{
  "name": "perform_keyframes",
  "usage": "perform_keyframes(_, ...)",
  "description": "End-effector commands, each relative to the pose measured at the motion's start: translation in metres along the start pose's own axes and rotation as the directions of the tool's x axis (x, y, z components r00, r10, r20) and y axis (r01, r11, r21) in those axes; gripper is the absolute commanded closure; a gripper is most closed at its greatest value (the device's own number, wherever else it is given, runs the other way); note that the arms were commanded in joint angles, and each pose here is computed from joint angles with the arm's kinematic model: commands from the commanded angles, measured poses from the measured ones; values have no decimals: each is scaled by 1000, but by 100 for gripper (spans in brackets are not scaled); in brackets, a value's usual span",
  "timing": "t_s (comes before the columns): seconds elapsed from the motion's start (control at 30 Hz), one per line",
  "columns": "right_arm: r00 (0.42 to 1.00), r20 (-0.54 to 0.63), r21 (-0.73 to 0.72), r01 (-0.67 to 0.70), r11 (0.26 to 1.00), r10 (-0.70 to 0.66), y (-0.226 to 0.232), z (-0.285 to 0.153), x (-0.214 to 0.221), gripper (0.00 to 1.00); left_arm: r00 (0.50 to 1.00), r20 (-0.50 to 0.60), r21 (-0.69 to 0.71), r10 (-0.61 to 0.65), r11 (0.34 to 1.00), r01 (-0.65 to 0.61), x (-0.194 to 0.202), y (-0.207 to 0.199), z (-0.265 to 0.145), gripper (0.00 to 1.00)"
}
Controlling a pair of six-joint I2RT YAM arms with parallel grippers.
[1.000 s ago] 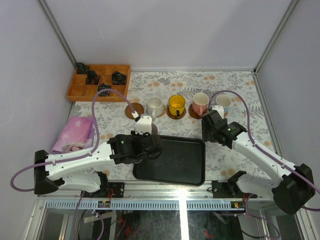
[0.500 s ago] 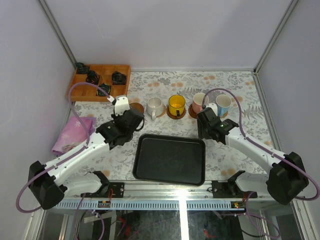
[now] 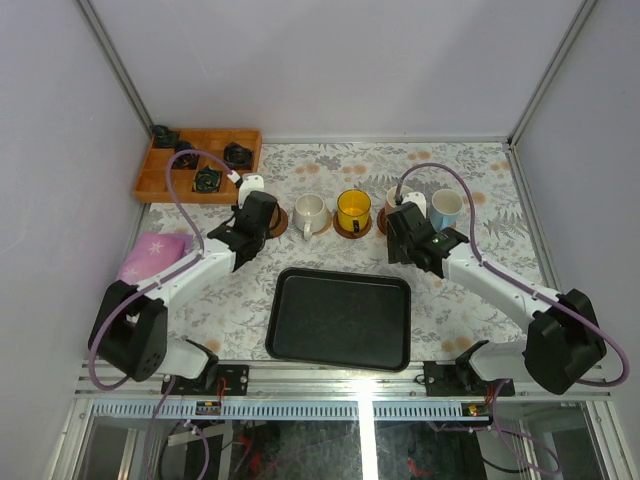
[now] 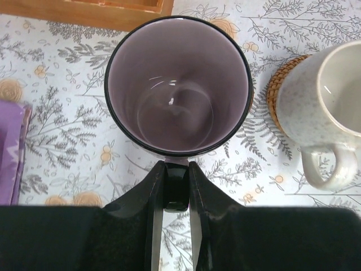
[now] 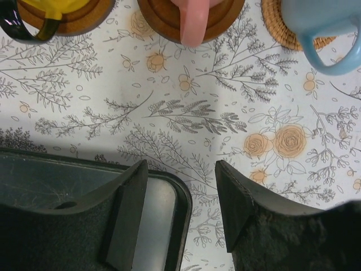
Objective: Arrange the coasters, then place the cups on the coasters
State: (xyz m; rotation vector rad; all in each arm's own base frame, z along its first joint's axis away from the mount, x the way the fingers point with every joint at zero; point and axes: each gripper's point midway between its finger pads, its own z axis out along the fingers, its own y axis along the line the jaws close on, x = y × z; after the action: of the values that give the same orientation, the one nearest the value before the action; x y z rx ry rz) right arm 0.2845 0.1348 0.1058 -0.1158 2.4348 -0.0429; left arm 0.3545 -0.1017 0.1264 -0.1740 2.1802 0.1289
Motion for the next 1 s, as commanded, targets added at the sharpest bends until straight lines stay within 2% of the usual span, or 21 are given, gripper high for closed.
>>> perform_keyframes(0.0, 996, 83, -4, -13, 1000, 13, 6, 0, -33, 42, 986, 159, 87, -40, 996, 27, -55, -14, 13, 100)
perform_keyframes(0.4, 998, 69, -9, -6, 1000, 7, 12, 8, -36, 42, 988, 153, 226, -30, 974, -5, -42, -23, 31, 100)
perform_keyframes(0.97, 998, 55, -13, -18, 1000, 19, 14, 10, -31, 42, 989, 147, 206, -11, 978, -20, -33, -22, 48, 100)
